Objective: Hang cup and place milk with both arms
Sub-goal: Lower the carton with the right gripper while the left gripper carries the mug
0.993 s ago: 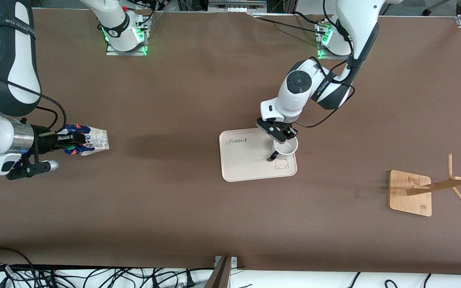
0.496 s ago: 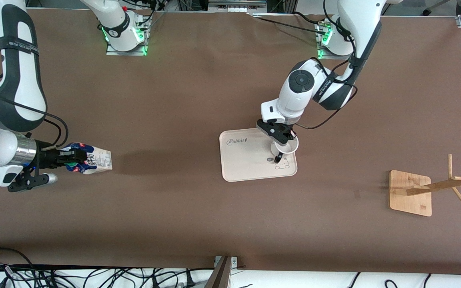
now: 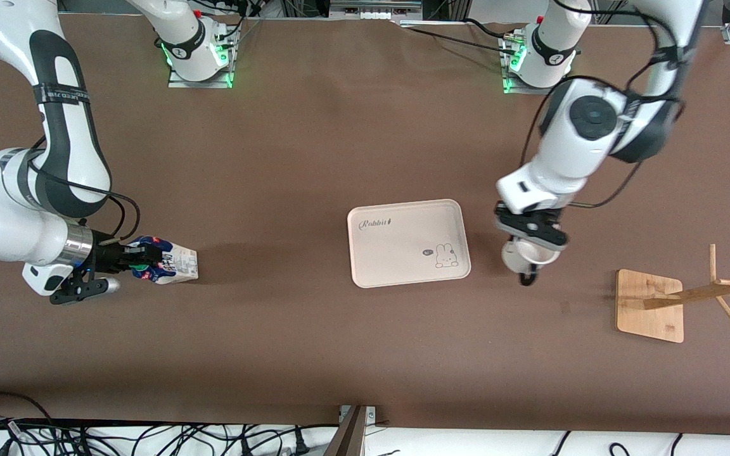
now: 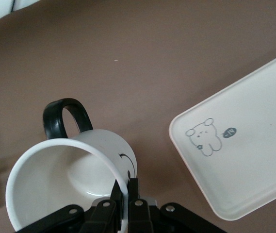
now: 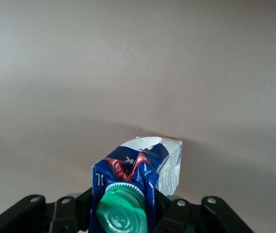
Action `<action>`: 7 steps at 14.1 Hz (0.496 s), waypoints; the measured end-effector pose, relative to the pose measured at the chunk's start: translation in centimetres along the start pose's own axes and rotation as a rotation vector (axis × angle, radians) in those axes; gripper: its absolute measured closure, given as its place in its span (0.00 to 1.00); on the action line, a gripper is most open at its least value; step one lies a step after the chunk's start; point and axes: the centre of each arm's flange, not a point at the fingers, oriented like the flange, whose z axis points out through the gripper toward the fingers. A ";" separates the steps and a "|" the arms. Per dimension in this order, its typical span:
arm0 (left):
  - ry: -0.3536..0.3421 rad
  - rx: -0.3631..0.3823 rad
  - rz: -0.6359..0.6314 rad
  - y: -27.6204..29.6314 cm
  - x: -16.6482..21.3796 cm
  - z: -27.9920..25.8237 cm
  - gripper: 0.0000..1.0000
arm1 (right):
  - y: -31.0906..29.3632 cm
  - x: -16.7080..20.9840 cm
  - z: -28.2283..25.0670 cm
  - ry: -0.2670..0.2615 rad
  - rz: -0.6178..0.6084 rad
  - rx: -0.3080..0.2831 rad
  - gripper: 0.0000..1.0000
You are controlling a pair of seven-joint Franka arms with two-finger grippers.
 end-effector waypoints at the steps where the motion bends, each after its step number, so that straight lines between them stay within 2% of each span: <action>1: -0.014 0.011 -0.033 -2.1 0.3 -2.1 0.93 | 0.0 -0.1 0.2 -0.001 -0.002 0.006 0.70; 5: -0.073 0.035 -0.121 -8.4 1.2 -8.9 0.93 | -0.2 -1.1 -0.5 -0.001 0.001 0.018 0.70; 7: -0.069 0.029 -0.130 -11.3 0.9 -10.4 0.93 | -0.1 -2.2 -0.8 -0.003 -0.012 0.021 0.70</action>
